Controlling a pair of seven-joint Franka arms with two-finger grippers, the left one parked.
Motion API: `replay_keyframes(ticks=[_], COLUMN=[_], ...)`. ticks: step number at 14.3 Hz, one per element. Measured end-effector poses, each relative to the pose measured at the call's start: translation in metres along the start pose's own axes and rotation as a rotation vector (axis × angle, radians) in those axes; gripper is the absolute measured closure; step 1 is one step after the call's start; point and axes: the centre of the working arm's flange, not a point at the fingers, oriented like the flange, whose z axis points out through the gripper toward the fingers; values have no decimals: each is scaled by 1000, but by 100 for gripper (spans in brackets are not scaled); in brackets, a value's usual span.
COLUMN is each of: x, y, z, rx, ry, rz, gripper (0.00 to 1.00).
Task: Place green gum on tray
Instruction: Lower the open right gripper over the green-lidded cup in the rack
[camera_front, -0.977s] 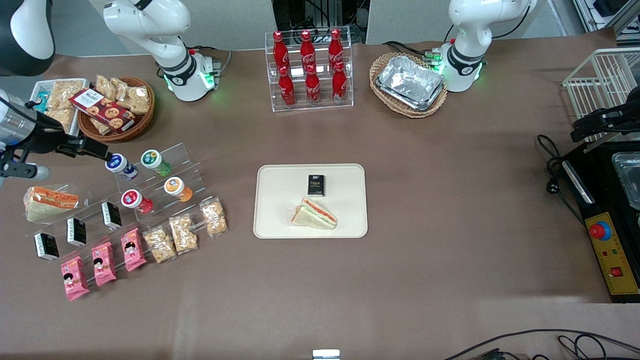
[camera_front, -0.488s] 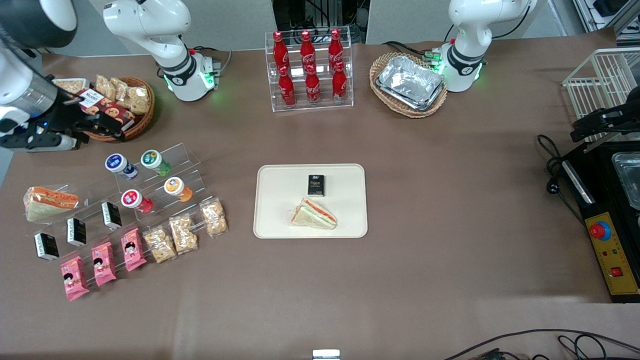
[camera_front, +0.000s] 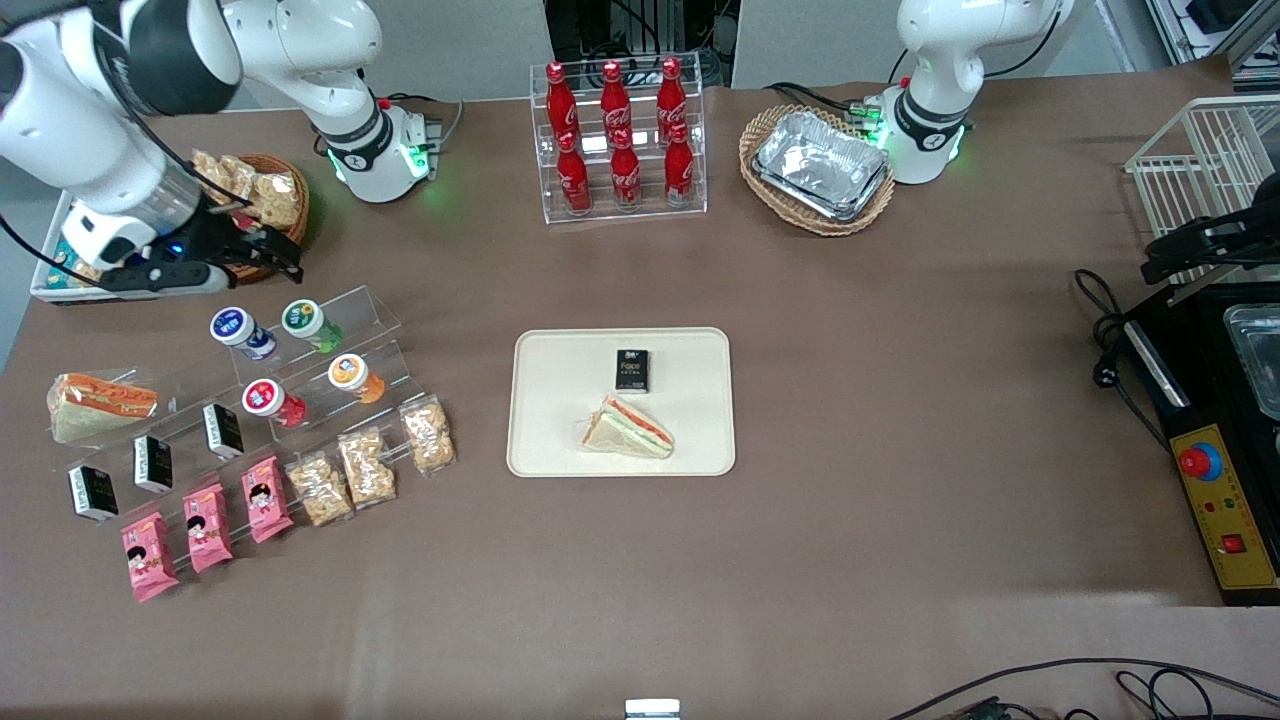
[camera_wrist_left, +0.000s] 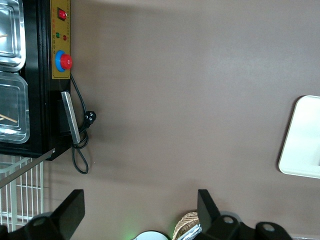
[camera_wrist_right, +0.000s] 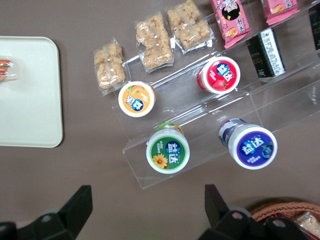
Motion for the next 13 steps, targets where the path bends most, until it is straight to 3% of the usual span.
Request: replay_keyframes(ticks=[10, 13], x=[-6, -4], y=[-2, 1], z=[78, 92], rx=[-24, -50], ry=[35, 41], rz=[-15, -30], gripper=[0, 0])
